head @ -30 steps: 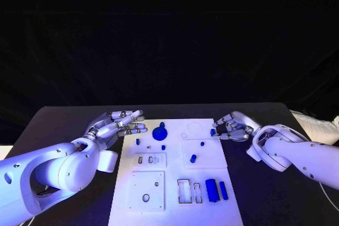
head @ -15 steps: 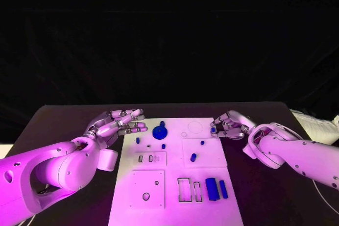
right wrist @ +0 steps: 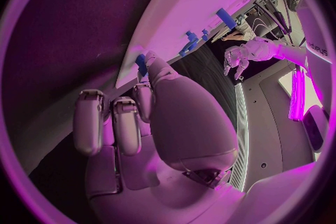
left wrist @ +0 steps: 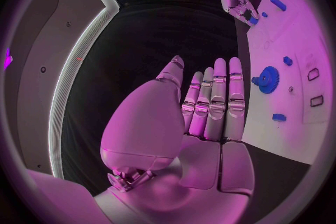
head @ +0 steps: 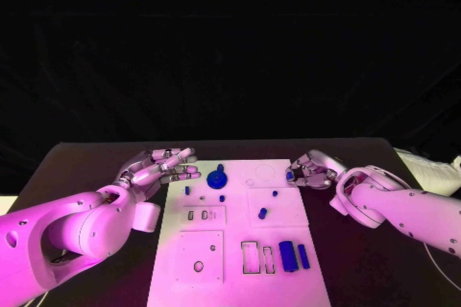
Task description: Assemble the parts on the task board
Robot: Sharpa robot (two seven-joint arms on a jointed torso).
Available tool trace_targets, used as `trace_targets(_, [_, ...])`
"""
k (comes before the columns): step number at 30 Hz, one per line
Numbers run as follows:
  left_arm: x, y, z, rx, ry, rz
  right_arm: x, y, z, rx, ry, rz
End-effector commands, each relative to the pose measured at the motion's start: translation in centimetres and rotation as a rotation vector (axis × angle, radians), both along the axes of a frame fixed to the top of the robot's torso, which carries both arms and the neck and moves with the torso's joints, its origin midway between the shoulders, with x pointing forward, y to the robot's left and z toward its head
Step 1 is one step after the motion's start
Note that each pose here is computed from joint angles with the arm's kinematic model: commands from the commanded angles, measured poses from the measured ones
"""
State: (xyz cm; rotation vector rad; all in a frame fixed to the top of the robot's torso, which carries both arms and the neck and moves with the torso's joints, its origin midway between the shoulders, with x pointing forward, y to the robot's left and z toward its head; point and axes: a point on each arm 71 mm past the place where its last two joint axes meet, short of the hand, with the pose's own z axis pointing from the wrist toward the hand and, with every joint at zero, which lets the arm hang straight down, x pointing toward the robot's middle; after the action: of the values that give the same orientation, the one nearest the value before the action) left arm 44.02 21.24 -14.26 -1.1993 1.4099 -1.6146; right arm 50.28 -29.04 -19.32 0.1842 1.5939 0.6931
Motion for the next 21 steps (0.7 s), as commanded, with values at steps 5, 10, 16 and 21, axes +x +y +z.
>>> trace_targets(5, [-0.09, -0.2, 0.11, -0.011, -0.004, -0.02, 0.0, 0.1, -0.3, -0.035, 0.017, 0.006])
trace_targets(10, [-0.09, -0.2, 0.11, -0.011, -0.004, -0.019, -0.1, 0.4, -0.1, -0.02, -0.002, 0.004])
trace_targets(16, [-0.05, -0.2, 0.1, -0.01, -0.004, -0.019, -0.3, 1.1, 0.6, 0.016, -0.033, -0.003])
trace_targets(21, [0.08, 0.0, 0.06, -0.009, -0.005, -0.013, -0.6, 3.1, 2.3, 0.048, -0.062, 0.023])
